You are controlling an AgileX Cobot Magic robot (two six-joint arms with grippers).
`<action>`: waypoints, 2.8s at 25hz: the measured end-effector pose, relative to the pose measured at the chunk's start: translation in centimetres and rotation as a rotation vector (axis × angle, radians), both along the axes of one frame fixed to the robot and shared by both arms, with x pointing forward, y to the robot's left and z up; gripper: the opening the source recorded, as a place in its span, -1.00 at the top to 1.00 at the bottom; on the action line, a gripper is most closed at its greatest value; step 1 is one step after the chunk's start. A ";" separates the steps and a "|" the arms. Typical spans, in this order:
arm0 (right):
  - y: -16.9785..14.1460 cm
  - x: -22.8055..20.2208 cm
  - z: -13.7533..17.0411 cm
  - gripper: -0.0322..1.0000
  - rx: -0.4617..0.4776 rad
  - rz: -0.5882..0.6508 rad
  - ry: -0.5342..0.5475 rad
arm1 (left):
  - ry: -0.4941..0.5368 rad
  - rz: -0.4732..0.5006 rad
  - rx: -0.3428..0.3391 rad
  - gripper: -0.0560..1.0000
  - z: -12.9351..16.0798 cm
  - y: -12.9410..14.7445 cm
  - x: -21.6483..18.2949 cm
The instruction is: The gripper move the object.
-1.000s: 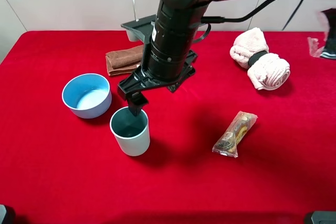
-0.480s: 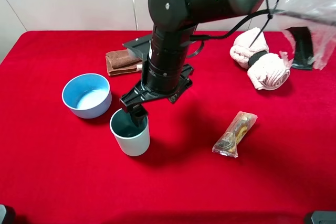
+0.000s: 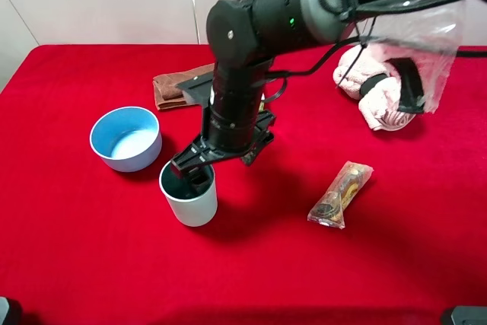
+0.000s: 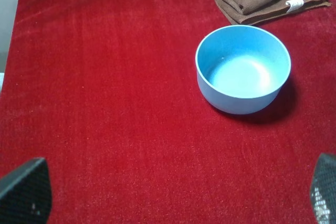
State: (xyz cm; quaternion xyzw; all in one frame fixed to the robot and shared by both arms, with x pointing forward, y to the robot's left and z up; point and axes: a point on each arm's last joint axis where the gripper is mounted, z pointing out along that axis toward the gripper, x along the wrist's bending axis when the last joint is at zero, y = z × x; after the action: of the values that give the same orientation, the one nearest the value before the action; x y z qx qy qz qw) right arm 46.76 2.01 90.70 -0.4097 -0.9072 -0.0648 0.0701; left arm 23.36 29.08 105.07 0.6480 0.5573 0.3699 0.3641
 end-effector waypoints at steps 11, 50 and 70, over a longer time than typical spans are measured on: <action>0.2 -0.2 -0.2 -0.40 -0.012 -0.004 -0.012 | 0.000 0.000 0.000 -0.96 0.0 0.0 0.0; -0.1 -0.1 2.0 0.92 -0.066 -0.027 -0.007 | 0.000 0.000 0.001 -0.96 0.0 0.0 0.0; -0.5 2.9 9.3 0.92 -0.065 0.015 -0.142 | 0.000 0.000 0.001 -0.96 0.0 0.0 0.0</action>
State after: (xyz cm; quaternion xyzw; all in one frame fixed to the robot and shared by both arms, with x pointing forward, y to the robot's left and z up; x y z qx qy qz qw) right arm 49.65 1.54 99.99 -0.3992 -0.9146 -0.0635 -0.0074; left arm 23.36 29.08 105.07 0.6483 0.5570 0.3701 0.3639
